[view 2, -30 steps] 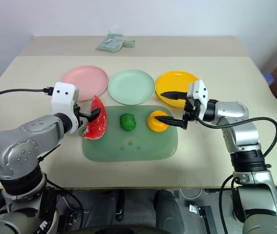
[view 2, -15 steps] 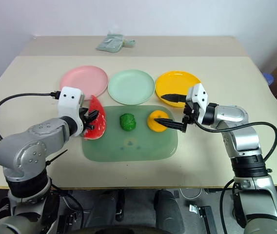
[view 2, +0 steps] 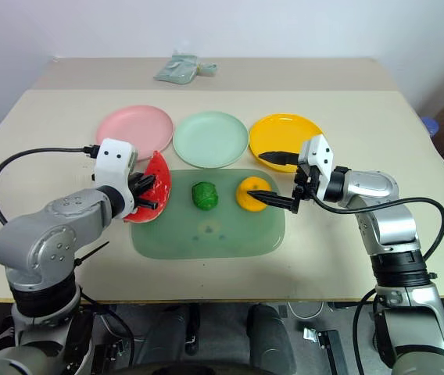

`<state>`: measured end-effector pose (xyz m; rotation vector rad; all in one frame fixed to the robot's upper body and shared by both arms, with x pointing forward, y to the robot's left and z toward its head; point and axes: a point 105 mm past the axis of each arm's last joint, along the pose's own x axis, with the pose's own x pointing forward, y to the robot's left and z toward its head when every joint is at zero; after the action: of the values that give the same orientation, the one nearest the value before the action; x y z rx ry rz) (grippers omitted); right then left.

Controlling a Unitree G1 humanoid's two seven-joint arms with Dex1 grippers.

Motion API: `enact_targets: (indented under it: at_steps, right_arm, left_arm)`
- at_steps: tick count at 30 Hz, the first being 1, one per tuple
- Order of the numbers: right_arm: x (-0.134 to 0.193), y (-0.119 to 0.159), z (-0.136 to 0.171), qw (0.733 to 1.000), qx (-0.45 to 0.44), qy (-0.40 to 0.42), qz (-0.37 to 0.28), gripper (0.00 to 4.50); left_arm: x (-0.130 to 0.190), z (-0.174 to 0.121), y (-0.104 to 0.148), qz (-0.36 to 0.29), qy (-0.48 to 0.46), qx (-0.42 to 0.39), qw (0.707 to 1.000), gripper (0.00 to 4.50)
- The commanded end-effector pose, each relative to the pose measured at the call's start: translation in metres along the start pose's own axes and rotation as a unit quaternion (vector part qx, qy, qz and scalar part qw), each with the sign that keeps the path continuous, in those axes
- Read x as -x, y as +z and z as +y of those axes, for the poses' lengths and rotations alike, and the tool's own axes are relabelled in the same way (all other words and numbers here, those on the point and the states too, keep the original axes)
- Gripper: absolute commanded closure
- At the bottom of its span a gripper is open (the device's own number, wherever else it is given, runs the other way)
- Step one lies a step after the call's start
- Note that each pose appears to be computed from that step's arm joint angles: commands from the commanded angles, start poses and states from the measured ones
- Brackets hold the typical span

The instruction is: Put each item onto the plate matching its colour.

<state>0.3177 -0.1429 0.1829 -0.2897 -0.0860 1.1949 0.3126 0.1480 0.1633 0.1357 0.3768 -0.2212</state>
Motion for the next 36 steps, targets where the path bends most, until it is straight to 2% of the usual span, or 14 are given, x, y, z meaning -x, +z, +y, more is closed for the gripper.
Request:
enact_targets:
  at_steps: [1,3,7,11,16,22,25,31,32,34,36]
  right_arm:
    - [0.001,0.015,0.0,0.999,0.024,-0.001,-0.021,0.0]
    - [0.001,0.016,-0.001,0.999,0.021,-0.002,-0.026,0.0]
    - [-0.001,0.017,-0.002,0.999,0.022,-0.003,-0.029,0.0]
    - [-0.007,0.028,-0.003,0.998,0.033,-0.007,-0.049,0.0]
    - [-0.017,0.045,-0.013,0.994,0.033,-0.036,-0.093,0.0]
    - [-0.027,0.048,-0.025,0.987,0.062,-0.106,-0.104,0.0]
    - [-0.026,0.046,-0.023,0.986,0.065,-0.111,-0.102,0.0]
    - [-0.018,0.042,-0.022,0.987,0.065,-0.12,-0.088,0.0]
    - [-0.017,0.041,-0.022,0.987,0.066,-0.12,-0.086,0.0]
    - [-0.017,0.04,-0.023,0.987,0.067,-0.122,-0.083,0.0]
    - [-0.018,0.04,-0.022,0.987,0.067,-0.118,-0.084,0.0]
  left_arm:
    - [0.008,0.0,0.011,-0.028,0.005,-0.016,0.999,4.36]
    - [0.009,0.001,0.019,-0.042,0.002,-0.023,0.999,4.36]
    - [0.008,0.006,0.052,-0.098,-0.014,-0.029,0.995,4.36]
    - [-0.011,0.054,0.101,-0.166,0.031,-0.039,0.985,4.36]
    - [-0.052,0.087,0.135,-0.234,0.043,-0.032,0.971,4.36]
    - [-0.093,0.109,0.127,-0.231,0.064,-0.015,0.971,4.36]
    - [-0.103,0.105,0.123,-0.229,0.05,-0.006,0.972,4.36]
    - [-0.116,0.099,0.104,-0.202,0.045,-0.041,0.978,4.36]
    - [-0.117,0.097,0.102,-0.2,0.039,-0.033,0.978,3.58]
    - [-0.119,0.096,0.099,-0.198,0.028,-0.017,0.98,3.0]
    - [-0.117,0.096,0.102,-0.207,0.028,-0.013,0.978,2.05]
